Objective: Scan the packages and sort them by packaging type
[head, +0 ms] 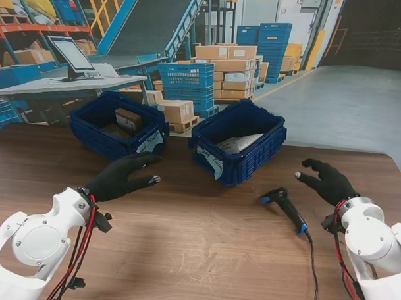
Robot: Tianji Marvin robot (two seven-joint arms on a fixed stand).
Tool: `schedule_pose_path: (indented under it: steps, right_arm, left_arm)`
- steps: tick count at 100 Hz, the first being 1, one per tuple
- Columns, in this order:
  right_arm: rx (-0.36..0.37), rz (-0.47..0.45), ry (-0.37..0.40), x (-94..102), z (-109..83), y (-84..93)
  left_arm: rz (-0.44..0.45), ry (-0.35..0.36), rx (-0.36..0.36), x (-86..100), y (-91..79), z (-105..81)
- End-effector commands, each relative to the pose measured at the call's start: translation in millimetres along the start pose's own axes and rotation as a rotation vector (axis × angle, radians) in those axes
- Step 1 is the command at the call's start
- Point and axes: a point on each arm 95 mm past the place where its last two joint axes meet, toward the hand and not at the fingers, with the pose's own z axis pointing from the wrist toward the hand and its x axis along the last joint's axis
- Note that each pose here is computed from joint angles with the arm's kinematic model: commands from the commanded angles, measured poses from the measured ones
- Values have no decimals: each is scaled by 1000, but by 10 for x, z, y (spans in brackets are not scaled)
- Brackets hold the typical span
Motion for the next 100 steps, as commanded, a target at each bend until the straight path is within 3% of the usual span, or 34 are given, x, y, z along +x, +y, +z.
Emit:
schedule_pose_path:
  steps: [1,28,59,100]
  right_arm:
    - [9,-2,51,145,-89,-80]
    - [-115,-30,197,514,-406,-116]
    - [-117,-95,337,851,-616,-280]
    - [-106,-81,402,1027,-753,-529]
  left_arm:
    - [-2,2,-10,45,28,-12]
    - [-20,-13,-17,68,7,-39]
    - [-33,-31,-41,74,-16,-89]
    - [-73,-66,-3,98,-85,-181]
